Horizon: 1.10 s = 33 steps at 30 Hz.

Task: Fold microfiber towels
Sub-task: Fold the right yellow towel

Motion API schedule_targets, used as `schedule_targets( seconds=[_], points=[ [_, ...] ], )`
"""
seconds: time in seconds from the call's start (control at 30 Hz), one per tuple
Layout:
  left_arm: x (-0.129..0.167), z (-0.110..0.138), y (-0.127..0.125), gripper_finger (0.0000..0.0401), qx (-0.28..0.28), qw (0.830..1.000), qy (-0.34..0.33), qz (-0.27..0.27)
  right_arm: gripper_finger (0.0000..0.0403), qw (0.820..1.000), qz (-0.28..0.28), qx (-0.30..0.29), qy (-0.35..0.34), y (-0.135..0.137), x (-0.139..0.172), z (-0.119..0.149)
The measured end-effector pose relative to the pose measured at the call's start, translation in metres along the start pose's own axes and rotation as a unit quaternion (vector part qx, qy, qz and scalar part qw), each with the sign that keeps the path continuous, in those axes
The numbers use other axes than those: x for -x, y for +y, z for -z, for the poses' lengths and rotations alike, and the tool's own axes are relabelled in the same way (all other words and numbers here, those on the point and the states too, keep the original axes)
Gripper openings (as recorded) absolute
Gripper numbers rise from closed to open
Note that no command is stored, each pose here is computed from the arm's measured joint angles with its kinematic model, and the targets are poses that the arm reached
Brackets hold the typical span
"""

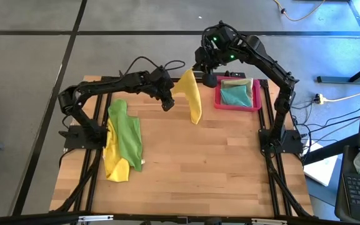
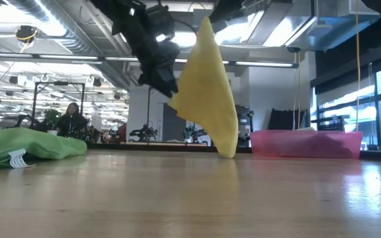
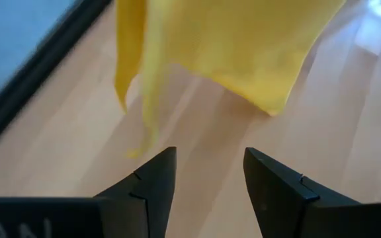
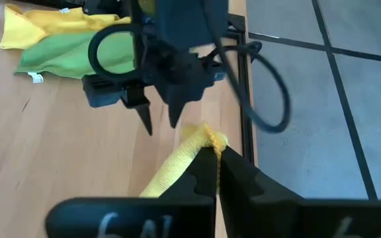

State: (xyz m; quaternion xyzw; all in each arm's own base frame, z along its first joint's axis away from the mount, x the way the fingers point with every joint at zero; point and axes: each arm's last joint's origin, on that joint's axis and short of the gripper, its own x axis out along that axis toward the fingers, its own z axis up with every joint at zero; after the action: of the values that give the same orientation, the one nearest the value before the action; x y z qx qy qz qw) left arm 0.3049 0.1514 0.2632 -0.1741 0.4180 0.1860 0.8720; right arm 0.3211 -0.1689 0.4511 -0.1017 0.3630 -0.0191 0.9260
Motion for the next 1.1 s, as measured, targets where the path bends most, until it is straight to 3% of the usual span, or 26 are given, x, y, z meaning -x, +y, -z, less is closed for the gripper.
schedule_targets(
  seconds=[0.53,1.1],
  points=[
    [0.032,-0.003,0.007,0.0170,-0.008,0.999,-0.034,-0.029,0.0017,1.000,0.000,-0.002,0.000,0.000,0.000,0.000],
    [0.033,-0.004,0.005,0.0170,-0.015,0.999,-0.038,0.005,0.0006,1.000,-0.001,-0.002,0.000,0.000,0.000,0.000]
  ],
)
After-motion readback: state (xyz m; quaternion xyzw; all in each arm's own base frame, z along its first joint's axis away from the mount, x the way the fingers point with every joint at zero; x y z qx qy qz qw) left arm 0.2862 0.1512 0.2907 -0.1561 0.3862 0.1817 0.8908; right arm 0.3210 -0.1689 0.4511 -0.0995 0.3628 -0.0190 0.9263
